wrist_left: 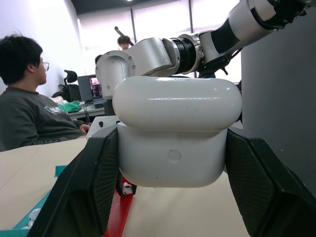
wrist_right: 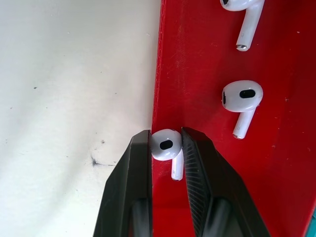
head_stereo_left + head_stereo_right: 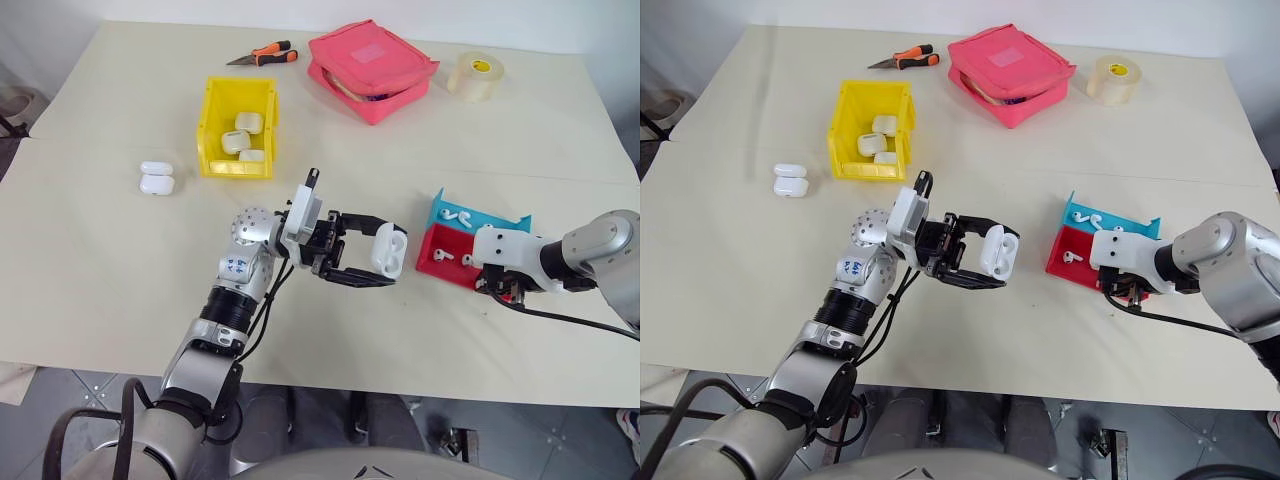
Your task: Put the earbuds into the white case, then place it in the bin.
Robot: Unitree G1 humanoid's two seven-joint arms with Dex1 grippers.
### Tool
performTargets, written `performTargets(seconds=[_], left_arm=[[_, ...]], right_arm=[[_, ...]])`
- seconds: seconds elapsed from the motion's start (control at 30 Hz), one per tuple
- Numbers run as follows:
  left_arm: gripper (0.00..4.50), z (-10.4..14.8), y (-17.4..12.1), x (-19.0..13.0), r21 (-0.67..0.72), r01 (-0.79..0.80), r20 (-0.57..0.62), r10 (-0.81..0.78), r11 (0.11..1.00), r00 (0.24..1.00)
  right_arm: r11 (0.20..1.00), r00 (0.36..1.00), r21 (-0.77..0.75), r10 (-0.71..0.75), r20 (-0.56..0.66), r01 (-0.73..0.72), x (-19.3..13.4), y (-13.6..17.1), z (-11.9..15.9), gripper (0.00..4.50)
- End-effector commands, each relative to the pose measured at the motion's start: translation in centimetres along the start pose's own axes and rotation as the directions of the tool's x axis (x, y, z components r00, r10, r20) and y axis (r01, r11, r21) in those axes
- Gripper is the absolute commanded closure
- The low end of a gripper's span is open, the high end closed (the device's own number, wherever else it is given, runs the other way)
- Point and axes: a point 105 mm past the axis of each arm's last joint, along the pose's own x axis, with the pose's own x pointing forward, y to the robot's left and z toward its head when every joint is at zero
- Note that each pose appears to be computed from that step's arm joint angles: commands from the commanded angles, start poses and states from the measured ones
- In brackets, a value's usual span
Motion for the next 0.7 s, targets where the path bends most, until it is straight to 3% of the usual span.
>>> performTargets(seconds=[0.03, 0.17, 0.27, 0.37, 0.53, 0.7], left_arm=[[1.70, 0.5, 0.0, 0.3, 0.028, 0.008, 0.007, -0.008, 1.000, 1.000], [1.70, 0.5, -0.1, 0.3, 0.026, 0.010, 0.008, -0.011, 1.000, 1.000], [1.70, 0.5, -0.1, 0.3, 0.024, 0.014, 0.009, -0.014, 1.000, 1.000], [1.70, 0.3, 0.0, 0.4, 0.017, 0.025, 0.007, -0.025, 1.000, 1.000], [1.70, 0.2, 0.3, 0.8, -0.001, 0.046, 0.015, -0.046, 0.999, 0.999], [1.70, -0.3, 0.6, 1.2, -0.053, 0.064, 0.006, -0.063, 0.997, 0.998]], right_arm=[[1.000, 1.000, -0.013, -0.020, 0.012, 0.020, -0.6, -0.3, 0.2, 4.00], [0.999, 0.997, 0.004, -0.034, 0.065, 0.034, -1.4, -0.3, 1.0, 4.00], [0.994, 0.992, 0.104, -0.044, 0.121, 0.032, -2.8, -0.2, 1.7, 4.00], [0.988, 0.957, 0.151, -0.077, 0.281, 0.035, -4.7, 0.4, 3.6, 4.00], [0.966, 0.809, 0.258, -0.169, 0.563, 0.022, -7.7, 1.8, 6.4, 4.00], [0.949, 0.564, 0.316, -0.271, 0.780, 0.020, -10.5, 2.5, 9.7, 4.00]])
